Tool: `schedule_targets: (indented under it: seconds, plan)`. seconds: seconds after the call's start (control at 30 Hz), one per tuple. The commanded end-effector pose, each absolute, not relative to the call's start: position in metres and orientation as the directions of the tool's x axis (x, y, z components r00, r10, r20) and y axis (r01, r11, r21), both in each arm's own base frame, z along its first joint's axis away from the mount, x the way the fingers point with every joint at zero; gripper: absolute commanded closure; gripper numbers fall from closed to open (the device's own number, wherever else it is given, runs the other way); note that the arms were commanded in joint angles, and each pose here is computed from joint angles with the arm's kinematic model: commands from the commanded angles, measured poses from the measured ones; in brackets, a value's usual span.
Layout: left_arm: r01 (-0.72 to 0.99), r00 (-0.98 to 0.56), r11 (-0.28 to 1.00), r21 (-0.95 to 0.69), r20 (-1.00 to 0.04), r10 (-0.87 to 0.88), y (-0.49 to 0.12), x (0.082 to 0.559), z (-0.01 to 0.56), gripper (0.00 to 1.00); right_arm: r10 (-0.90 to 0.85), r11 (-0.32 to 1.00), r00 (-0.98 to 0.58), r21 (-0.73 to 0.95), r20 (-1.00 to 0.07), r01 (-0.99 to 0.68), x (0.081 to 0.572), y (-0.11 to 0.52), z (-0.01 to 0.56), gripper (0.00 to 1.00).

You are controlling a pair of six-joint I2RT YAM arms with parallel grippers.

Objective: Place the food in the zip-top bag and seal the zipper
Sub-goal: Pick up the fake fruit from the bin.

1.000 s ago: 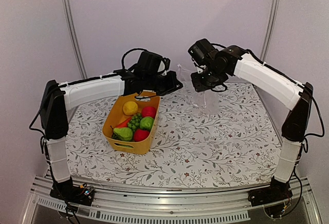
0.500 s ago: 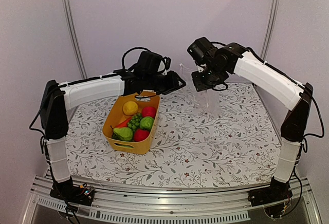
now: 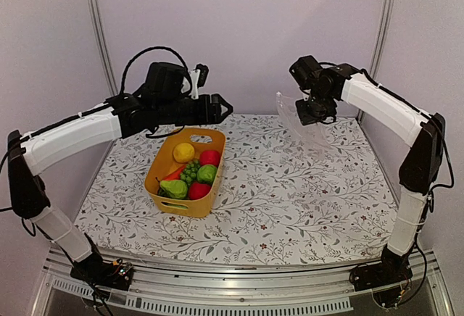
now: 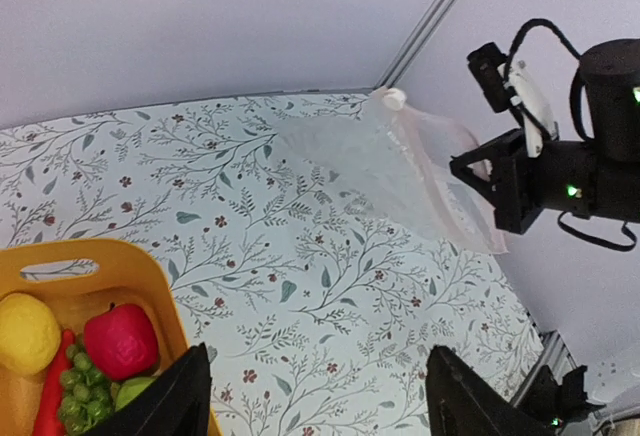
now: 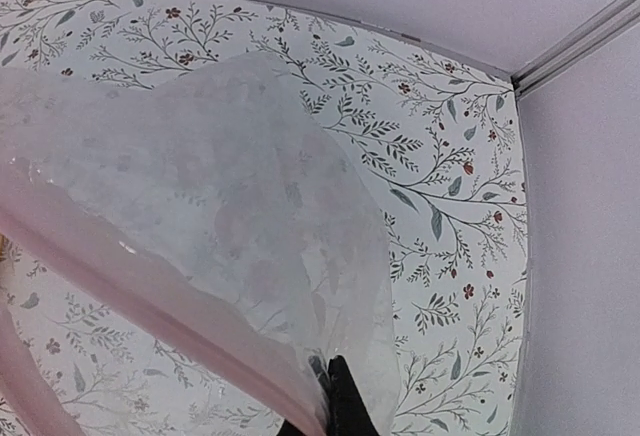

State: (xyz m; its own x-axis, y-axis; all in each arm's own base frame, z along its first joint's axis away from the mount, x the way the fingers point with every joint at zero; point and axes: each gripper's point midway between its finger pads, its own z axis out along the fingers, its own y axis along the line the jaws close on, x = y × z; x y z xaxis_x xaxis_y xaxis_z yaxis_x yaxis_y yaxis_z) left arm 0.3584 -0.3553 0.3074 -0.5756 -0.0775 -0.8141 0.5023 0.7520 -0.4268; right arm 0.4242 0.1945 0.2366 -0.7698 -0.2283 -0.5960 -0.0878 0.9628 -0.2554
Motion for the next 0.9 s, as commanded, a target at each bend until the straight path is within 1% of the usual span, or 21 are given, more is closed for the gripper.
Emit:
schedule_targets:
  seconds: [0.0,0.07,0.13,0.3,0.37,0.5,0.67,0.87]
  plan:
    - [0.274,-0.689,0.911,-0.309,-0.724,-0.038,-0.281,0.361,0.234,0.27,-0.201,0.963,-0.720,-0.270,-0.664,-0.020,0.432,0.162,0.272,1.00]
    - [0.207,-0.721,0.932,-0.297,-0.691,-0.060,-0.262,0.358,0.218,0.27,-0.192,0.961,-0.710,-0.277,-0.677,0.004,0.432,0.155,0.277,1.00]
    - [0.180,-0.745,0.934,-0.310,-0.663,-0.076,-0.254,0.359,0.206,0.27,-0.196,0.964,-0.713,-0.267,-0.673,-0.012,0.432,0.158,0.271,1.00]
    - [0.173,-0.817,0.912,-0.371,-0.572,-0.077,-0.259,0.369,0.179,0.27,-0.186,0.981,-0.778,-0.162,-0.600,-0.110,0.425,0.184,0.225,1.00]
    - [0.193,-0.826,0.913,-0.361,-0.562,-0.048,-0.264,0.378,0.175,0.26,-0.181,0.983,-0.798,-0.130,-0.575,-0.129,0.423,0.191,0.205,1.00]
    - [0.206,-0.846,0.912,-0.356,-0.533,-0.017,-0.270,0.400,0.156,0.26,-0.158,0.987,-0.821,-0.070,-0.548,-0.143,0.418,0.201,0.187,1.00]
    - [0.149,-0.890,0.925,-0.349,-0.455,-0.028,-0.270,0.420,0.127,0.28,-0.132,0.989,-0.838,-0.014,-0.530,-0.147,0.410,0.206,0.179,1.00]
    - [0.123,-0.922,0.935,-0.332,-0.386,-0.016,-0.277,0.427,0.095,0.27,-0.131,0.989,-0.835,-0.008,-0.535,-0.150,0.405,0.204,0.181,1.00]
